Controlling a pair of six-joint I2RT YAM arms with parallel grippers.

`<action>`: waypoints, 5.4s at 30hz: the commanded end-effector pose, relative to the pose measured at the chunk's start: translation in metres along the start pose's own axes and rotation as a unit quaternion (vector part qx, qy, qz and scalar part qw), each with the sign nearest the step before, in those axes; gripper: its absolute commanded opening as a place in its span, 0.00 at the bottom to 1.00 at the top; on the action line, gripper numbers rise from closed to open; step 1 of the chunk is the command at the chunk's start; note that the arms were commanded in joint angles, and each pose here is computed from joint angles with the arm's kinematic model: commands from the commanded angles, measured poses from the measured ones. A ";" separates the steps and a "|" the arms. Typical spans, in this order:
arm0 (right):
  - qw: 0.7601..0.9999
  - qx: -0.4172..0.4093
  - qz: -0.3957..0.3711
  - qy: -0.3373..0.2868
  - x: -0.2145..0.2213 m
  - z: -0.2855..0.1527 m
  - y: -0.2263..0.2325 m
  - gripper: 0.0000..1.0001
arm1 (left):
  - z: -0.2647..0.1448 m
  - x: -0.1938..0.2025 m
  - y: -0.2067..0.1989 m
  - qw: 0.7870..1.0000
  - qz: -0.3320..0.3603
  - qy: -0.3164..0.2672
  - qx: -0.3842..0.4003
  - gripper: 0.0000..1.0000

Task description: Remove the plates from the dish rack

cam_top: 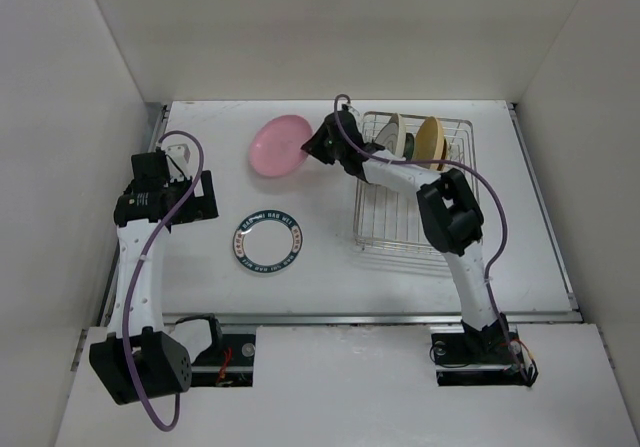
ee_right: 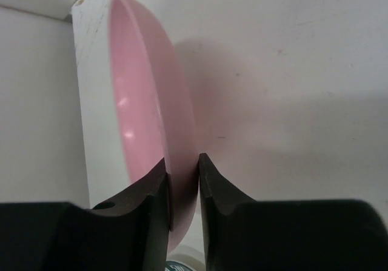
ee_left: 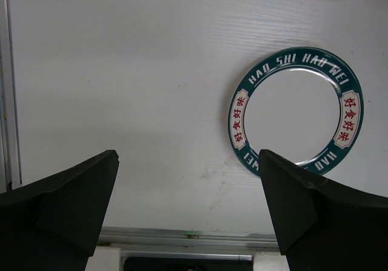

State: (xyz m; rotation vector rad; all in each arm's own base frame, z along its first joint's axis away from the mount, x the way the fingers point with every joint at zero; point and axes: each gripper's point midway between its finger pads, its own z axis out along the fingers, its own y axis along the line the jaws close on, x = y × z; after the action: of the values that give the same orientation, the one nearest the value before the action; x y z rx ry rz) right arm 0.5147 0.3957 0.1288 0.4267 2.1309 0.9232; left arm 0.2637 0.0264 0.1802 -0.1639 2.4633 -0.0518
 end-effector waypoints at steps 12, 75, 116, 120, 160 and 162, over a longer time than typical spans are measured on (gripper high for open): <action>0.998 0.050 0.036 0.000 -0.003 -0.005 -0.011 0.46 | 0.001 -0.003 0.001 1.000 0.004 -0.003 0.000 1.00; 0.905 0.381 -0.179 -0.067 -0.191 -0.231 -0.241 0.39 | -0.002 -0.004 -0.003 1.000 0.009 -0.008 0.013 1.00; 0.927 -0.105 -0.355 -0.055 -0.068 -0.257 0.120 0.00 | -0.022 -0.013 -0.005 0.999 0.023 -0.035 0.013 1.00; 0.909 -0.217 -0.356 0.000 -0.030 -0.238 0.146 0.00 | -0.029 -0.012 -0.042 0.991 0.046 -0.041 0.122 1.00; 0.815 -0.437 -0.322 0.205 0.110 -0.199 0.143 0.00 | -0.019 -0.035 -0.116 0.933 0.106 -0.022 0.344 0.52; 0.815 -0.437 -0.322 0.205 0.110 -0.199 0.143 0.00 | -0.017 -0.033 -0.119 0.932 0.102 -0.014 0.348 0.26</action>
State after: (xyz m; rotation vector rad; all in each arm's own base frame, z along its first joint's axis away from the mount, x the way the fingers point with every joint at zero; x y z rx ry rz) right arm 0.2975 0.4487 0.2187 -0.9240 1.8924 1.4427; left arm 0.2785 -0.0811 0.2023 0.3814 2.3388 -0.8099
